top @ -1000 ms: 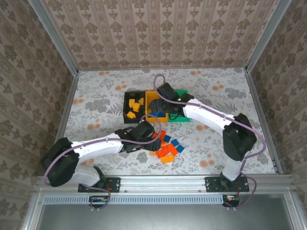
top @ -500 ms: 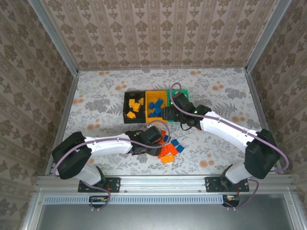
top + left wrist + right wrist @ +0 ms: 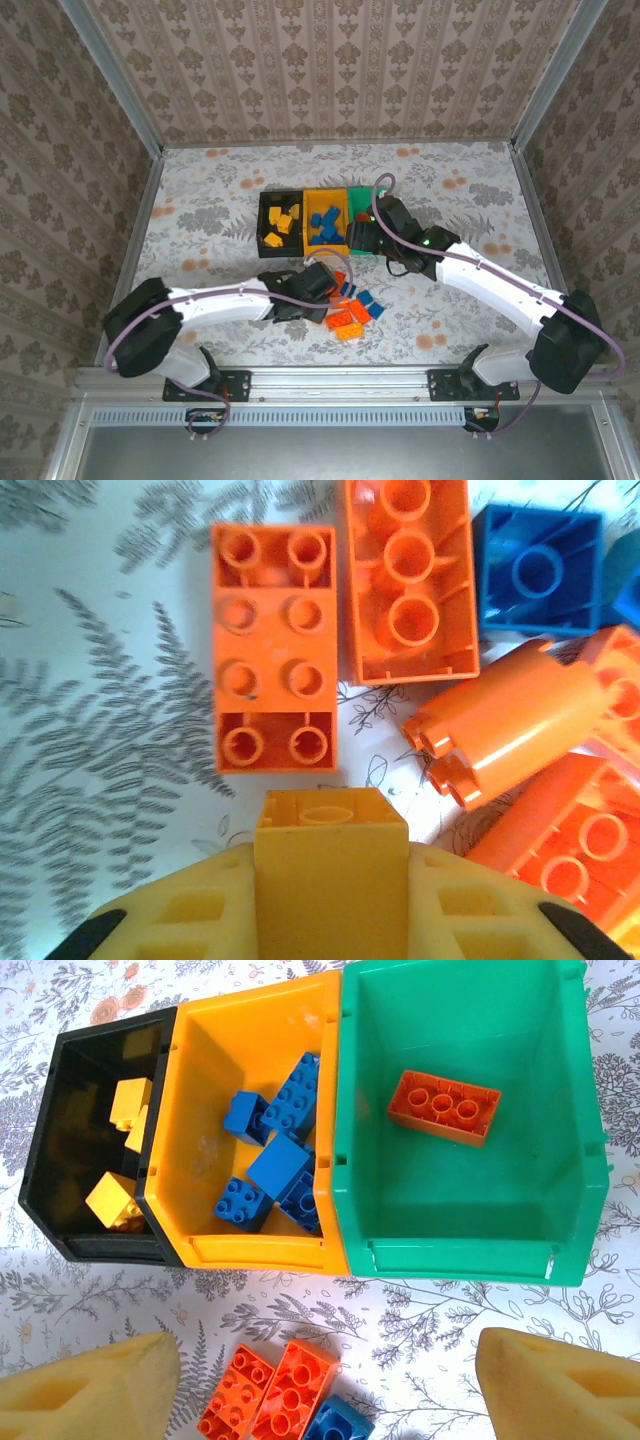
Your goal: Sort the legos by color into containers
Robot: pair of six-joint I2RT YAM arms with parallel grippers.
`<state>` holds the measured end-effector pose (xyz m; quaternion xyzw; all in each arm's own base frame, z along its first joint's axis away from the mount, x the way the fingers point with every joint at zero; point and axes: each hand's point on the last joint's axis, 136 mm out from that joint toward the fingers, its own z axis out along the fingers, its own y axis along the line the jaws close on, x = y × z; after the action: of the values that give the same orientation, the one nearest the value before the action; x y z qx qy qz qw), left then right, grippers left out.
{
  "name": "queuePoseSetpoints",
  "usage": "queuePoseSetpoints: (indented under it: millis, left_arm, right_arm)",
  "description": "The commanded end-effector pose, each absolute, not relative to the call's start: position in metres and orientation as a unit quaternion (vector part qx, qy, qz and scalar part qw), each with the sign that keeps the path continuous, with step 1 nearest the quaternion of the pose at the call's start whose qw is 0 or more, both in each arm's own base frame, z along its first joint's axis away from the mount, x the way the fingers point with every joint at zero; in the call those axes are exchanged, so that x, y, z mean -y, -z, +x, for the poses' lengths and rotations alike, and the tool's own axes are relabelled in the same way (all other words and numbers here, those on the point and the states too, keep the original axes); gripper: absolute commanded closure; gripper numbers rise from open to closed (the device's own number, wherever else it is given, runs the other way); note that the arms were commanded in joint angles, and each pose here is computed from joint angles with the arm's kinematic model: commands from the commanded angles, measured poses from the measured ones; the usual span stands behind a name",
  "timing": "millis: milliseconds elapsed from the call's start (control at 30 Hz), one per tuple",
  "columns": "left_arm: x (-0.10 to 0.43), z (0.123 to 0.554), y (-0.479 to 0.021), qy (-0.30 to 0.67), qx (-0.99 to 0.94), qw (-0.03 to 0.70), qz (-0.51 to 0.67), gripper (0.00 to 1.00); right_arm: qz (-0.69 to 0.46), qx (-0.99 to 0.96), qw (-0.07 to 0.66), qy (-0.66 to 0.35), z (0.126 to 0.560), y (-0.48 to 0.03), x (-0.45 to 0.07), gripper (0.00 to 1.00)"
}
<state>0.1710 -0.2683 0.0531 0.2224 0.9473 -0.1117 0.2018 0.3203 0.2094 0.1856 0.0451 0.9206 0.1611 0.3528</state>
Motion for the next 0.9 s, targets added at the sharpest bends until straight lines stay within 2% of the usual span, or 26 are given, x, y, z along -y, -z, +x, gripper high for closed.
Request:
queuePoseSetpoints:
  millis: [0,100,333,500,700,767,867]
  left_arm:
    - [0.245,0.180,-0.088,0.106,-0.945,0.245,0.188,0.71]
    - [0.223,0.199,-0.119,0.109,-0.942,0.281,0.150,0.71]
    - [0.183,0.281,-0.171,0.115,-0.929,0.350,0.042,0.69]
    - [0.170,0.345,-0.166,0.072,-0.929,0.364,0.011,0.70]
    - [0.178,0.389,-0.148,0.069,-0.935,0.347,-0.004,0.69]
    - [0.182,0.398,-0.144,0.072,-0.937,0.341,-0.006,0.64]
    - [0.192,0.405,-0.144,0.085,-0.938,0.337,-0.006,0.51]
  right_arm:
    - [0.059,-0.918,0.360,-0.155,0.319,-0.186,-0.200,0.21]
    - [0.062,-0.919,0.357,-0.154,0.316,-0.180,-0.197,0.21]
    - [0.063,-0.924,0.348,-0.147,0.312,-0.171,-0.193,0.21]
    - [0.063,-0.927,0.339,-0.144,0.307,-0.166,-0.190,0.21]
    - [0.061,-0.932,0.326,-0.149,0.294,-0.157,-0.186,0.21]
    - [0.057,-0.935,0.317,-0.147,0.289,-0.151,-0.184,0.21]
    - [0.051,-0.942,0.301,-0.141,0.282,-0.139,-0.181,0.21]
